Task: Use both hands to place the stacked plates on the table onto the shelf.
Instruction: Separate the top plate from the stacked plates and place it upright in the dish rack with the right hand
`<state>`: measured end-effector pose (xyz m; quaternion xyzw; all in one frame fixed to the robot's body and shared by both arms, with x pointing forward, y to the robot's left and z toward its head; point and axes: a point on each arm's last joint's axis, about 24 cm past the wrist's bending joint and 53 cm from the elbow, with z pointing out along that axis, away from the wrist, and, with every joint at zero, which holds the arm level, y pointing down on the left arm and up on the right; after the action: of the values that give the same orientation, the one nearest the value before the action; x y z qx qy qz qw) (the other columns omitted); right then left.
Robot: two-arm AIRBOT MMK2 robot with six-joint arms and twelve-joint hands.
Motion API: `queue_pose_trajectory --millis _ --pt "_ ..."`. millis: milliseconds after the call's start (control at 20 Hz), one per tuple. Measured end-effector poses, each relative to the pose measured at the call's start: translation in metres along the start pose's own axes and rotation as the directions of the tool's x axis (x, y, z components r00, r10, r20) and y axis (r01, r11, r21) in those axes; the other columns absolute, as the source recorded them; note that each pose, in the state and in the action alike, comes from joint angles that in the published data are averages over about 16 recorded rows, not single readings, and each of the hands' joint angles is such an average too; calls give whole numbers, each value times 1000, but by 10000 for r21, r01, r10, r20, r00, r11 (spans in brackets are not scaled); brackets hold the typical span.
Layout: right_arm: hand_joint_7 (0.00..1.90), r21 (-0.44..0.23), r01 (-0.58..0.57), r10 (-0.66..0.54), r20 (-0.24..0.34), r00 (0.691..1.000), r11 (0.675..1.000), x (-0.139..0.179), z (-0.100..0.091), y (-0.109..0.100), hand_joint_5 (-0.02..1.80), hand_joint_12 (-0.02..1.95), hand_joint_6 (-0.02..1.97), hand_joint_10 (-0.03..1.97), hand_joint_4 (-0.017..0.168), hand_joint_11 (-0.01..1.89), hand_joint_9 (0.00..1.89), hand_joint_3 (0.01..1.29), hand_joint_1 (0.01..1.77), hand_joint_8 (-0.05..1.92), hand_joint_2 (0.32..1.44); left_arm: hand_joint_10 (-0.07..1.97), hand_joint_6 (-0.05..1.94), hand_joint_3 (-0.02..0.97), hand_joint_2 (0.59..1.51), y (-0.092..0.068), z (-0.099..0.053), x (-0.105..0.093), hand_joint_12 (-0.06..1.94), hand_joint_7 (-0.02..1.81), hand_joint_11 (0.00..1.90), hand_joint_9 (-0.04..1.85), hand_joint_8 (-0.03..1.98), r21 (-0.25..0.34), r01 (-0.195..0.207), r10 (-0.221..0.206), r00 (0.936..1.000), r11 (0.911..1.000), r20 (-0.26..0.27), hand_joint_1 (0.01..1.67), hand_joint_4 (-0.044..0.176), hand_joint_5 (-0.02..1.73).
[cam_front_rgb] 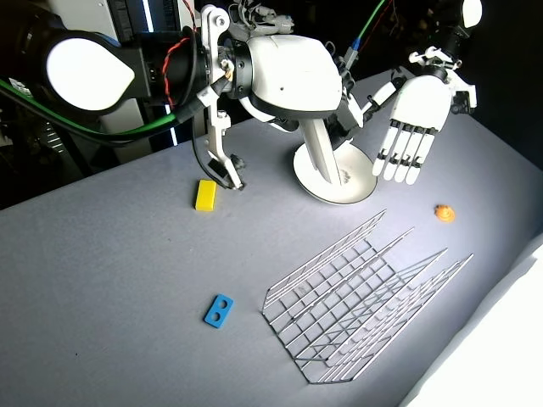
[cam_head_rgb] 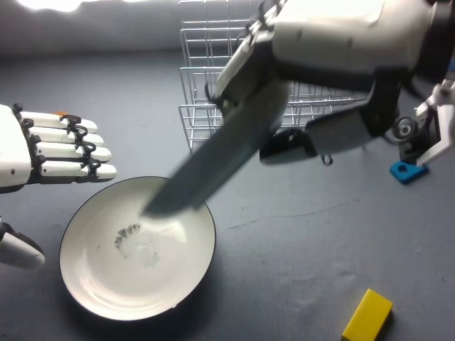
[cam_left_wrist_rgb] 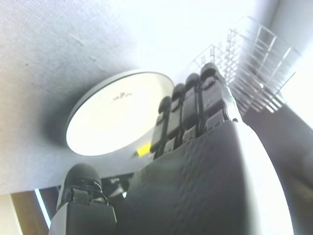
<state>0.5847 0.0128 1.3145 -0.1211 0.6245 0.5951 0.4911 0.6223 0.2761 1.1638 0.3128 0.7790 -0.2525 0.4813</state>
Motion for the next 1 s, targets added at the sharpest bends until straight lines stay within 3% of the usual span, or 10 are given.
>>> queue_pose_trajectory --millis 250,450,750,1000 --pt "1028 725 -1617 1565 719 9851 9842 -33 -4 -22 955 1213 969 535 21 747 1094 10 1206 968 993 7 10 13 1082 -11 -2 0 7 31 15 19 8 631 -397 397 9992 9972 11 23 6 20" --pt "1019 1080 -2522 2377 1310 9625 9616 -54 -7 -38 946 1220 970 551 18 740 1084 10 1206 986 993 7 10 13 1082 -21 -4 4 7 35 15 19 9 1236 -822 840 9964 9889 -95 23 6 21" --pt "1032 1406 -3315 3004 2039 9318 9329 -81 -9 -60 948 1226 952 566 10 743 1082 10 1207 977 994 7 10 13 1083 -28 -8 19 7 35 15 19 9 1856 -1407 1536 9865 9725 -573 23 6 22" --pt "1045 1499 -3642 3222 2456 9143 9192 -98 -7 -72 955 1225 931 567 4 747 1087 10 1210 967 999 7 10 12 1085 -24 -12 32 7 32 15 19 9 1963 -1664 1896 9762 9663 -1056 22 6 21"
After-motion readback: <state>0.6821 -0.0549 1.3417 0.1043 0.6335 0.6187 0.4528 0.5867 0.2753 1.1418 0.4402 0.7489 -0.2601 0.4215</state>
